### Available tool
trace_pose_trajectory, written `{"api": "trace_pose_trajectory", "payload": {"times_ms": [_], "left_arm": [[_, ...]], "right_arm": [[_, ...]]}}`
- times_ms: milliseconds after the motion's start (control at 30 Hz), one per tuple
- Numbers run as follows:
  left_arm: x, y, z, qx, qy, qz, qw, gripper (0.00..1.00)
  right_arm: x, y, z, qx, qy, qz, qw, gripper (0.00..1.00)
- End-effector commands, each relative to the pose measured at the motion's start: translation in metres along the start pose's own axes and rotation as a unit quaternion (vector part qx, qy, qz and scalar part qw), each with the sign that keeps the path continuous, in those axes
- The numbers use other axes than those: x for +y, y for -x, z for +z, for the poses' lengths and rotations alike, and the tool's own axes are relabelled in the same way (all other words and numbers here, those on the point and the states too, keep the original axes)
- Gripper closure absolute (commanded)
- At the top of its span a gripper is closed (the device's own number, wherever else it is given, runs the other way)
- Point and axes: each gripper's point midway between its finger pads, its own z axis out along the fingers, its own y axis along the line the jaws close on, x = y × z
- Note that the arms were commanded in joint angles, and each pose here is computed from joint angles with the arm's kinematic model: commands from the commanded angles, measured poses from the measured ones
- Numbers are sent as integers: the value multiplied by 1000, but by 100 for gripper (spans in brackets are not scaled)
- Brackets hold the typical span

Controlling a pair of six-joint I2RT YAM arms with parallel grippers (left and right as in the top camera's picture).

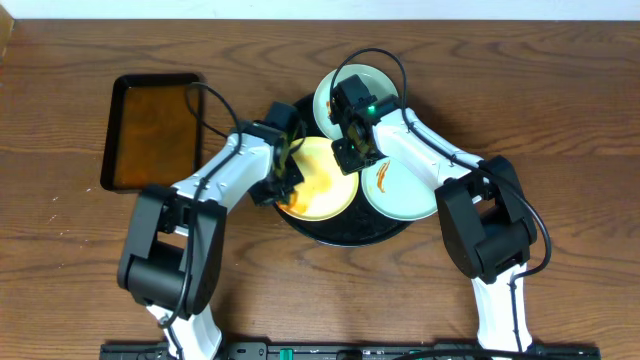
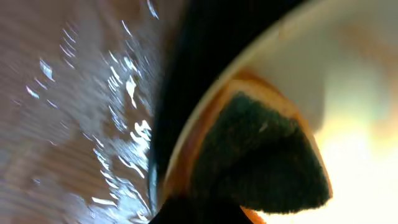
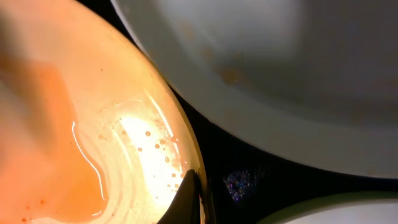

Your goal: Clean dirty plates on tray and stack at the side

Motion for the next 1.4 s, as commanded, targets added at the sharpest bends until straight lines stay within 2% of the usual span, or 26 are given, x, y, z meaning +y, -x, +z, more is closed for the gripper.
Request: {"api": "trace_pose_trajectory", "payload": {"times_ms": [0, 133, 333, 433, 567, 700, 1033, 1367], "left_arm": [[23, 37, -18, -75, 36, -17, 996, 93], [14, 40, -19, -74, 11, -20, 997, 92], [-37, 24, -21, -34, -99, 6, 994, 92], [-54, 13, -21, -23, -122, 25, 992, 92], [-59, 6, -15, -29, -111, 40, 993, 93], [-52, 8, -8, -28, -100, 13, 994, 93], [-38, 10, 19, -9, -76, -2, 997, 93], [-7, 33, 20, -20, -48, -11, 999, 93]], "right_arm": [[-5, -6, 4, 12, -14, 1, 1000, 99], [-4, -6, 5, 10, -14, 1, 1000, 99], [-5, -5, 4, 9, -14, 1, 1000, 99], [-5, -5, 5, 10, -14, 1, 1000, 99], [-5, -6, 5, 10, -14, 1, 1000, 99], [-5, -6, 4, 12, -14, 2, 1000, 99], [-5, -6, 4, 11, -14, 2, 1000, 99], [-5, -8, 4, 14, -15, 2, 1000, 99]]}}
